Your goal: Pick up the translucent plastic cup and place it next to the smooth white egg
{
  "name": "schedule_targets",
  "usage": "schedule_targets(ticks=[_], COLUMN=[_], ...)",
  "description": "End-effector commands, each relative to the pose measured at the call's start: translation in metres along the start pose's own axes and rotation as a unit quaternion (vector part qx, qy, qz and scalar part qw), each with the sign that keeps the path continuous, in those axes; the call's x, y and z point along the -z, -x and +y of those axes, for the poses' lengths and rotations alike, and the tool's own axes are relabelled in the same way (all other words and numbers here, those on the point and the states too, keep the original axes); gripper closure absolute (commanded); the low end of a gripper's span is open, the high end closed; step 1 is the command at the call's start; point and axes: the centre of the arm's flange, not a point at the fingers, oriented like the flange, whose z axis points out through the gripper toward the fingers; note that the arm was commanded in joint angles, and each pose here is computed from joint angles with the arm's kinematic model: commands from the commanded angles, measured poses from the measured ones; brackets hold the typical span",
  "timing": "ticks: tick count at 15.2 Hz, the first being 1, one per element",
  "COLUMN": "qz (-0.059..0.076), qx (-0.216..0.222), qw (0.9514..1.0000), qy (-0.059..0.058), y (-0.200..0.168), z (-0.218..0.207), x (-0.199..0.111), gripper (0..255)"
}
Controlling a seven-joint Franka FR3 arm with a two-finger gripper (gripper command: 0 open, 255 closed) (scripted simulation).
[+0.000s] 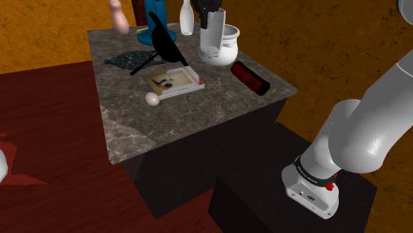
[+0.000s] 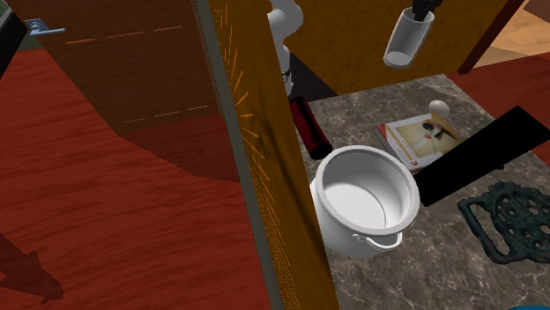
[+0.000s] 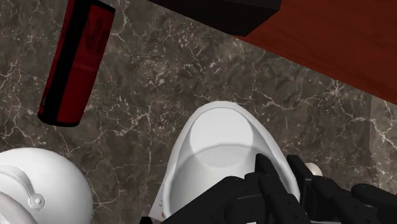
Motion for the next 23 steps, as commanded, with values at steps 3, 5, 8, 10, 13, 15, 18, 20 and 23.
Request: schedule_targets(ticks=[3, 5, 8, 10, 13, 15, 18, 20, 23], qz=[0.000, 0.000, 0.000, 0.000, 0.000, 0.000, 0.000, 0.000, 0.000], qx=[-0.001, -0.001, -0.001, -0.001, -0.001, -0.001, -0.001, -0.001, -0.001], qw=[1.0000, 1.0000, 1.0000, 1.0000, 1.0000, 1.0000, 1.0000, 1.0000, 1.0000], qy=[0.000, 0.000, 0.000, 0.000, 0.000, 0.000, 0.000, 0.000, 0.000], y=[0.003, 0.005, 0.008, 0.009, 0.012, 0.013, 0.012, 0.012, 0.011], z=[-0.051, -0.077, -0.116, -0.143, -0.182, -0.199, -0.198, -0.198, -0.197], x=[-0.001, -0.002, -0.004, -0.005, -0.007, -0.013, -0.029, -0.039, -0.055], gripper=[255, 255, 255, 255, 255, 255, 255, 255, 255])
